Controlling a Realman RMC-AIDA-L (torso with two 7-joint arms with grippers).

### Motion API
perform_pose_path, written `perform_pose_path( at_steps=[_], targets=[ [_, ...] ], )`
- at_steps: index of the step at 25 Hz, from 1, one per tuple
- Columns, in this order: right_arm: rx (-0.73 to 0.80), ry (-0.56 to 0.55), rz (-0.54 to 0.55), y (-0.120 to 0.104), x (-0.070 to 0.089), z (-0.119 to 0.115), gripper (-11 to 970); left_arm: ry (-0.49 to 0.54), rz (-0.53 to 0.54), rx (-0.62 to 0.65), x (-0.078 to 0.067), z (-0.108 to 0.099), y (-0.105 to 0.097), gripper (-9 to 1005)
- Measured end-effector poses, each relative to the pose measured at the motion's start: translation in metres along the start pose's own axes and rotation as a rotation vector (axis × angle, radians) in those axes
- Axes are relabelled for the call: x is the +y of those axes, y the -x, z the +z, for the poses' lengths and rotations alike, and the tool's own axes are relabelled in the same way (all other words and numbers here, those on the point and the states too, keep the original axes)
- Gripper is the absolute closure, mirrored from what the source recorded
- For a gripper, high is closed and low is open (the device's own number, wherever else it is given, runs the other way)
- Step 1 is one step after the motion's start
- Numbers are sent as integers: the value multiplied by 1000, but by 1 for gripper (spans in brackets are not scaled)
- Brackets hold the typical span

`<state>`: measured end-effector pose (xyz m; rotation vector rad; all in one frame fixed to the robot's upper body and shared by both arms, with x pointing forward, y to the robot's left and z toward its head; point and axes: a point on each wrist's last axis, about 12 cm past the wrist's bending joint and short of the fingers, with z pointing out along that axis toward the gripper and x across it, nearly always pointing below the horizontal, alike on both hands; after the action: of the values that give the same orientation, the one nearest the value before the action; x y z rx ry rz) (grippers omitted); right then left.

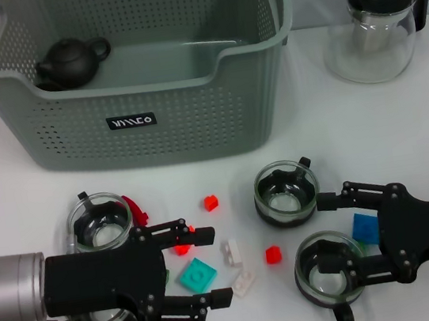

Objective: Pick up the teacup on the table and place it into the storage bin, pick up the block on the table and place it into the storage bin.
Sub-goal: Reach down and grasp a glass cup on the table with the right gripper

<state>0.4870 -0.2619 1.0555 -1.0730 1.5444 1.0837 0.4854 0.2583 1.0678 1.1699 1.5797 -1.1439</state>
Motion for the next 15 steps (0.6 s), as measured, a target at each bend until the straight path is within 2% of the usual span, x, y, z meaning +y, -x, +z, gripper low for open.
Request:
perform_pose_path(
  at_steps=[15],
  targets=[
    [-6, -4, 10, 1, -1, 1, 72, -3, -3, -6, -1, -3, 0, 155]
  ],
)
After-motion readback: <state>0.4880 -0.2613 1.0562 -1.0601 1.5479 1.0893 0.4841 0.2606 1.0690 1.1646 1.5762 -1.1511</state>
